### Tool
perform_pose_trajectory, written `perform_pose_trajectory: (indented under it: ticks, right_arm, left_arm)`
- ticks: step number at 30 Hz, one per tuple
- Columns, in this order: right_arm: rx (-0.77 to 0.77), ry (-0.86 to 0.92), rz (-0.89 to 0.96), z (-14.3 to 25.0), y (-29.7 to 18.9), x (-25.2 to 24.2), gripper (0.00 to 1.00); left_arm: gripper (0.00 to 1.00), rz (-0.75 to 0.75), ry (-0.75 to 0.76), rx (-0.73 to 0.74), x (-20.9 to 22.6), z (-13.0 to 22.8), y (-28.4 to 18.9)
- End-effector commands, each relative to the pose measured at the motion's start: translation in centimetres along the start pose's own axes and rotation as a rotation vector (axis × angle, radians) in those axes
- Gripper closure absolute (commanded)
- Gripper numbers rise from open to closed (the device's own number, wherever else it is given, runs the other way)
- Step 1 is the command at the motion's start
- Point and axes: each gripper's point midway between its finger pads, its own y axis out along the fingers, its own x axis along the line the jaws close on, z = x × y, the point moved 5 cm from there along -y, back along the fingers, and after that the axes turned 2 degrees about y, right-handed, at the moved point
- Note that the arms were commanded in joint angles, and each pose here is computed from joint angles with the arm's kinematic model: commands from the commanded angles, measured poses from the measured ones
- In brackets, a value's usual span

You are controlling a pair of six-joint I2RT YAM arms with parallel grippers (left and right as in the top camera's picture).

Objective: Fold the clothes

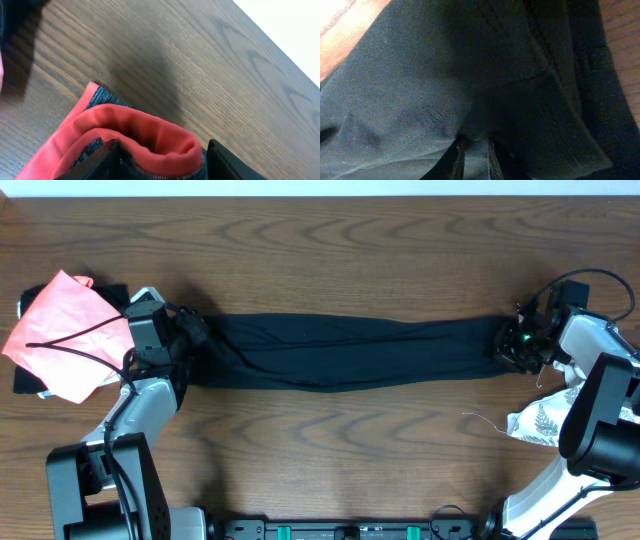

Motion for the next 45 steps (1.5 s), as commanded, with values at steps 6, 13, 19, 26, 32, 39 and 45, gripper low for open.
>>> perform_pose_trajectory:
  ticks: [6, 13, 19, 26, 32, 39, 45]
  right_arm:
    - [0.287, 0.064, 0.356, 7.6, 6.1, -7.7, 0.81]
    - [0.287, 0.064, 0.356, 7.6, 6.1, -7.7, 0.81]
    - [0.283, 0.064, 0.355, 7.5, 6.1, -7.7, 0.81]
    - [0.279, 0.063, 0.354, 7.4, 6.1, -7.7, 0.81]
    - [0.28, 0.063, 0.351, 7.4, 6.1, -7.6, 0.81]
    - [0.28, 0.062, 0.351, 7.4, 6.1, -7.6, 0.81]
    - [0.28, 0.059, 0.35, 7.4, 6.1, -7.6, 0.81]
  left_arm:
    - [0.44, -0.051, -0.007, 0.089, 1.1, 1.6, 0.1]
    - [0.94, -0.028, -0.012, 0.129, 0.7, 2.0, -0.7]
    - [0.94, -0.001, -0.009, 0.095, -0.8, 0.4, -6.1]
    - [0.94, -0.21, -0.107, 0.093, 1.7, 1.7, -13.5]
    - [0.94, -0.234, -0.124, 0.128, 2.3, 3.2, -16.4]
    - [0.94, -0.346, -0.203, 0.282, 3.9, 6.3, -17.4]
    - [0.94, -0.41, -0.239, 0.375, 4.7, 8.0, -18.2]
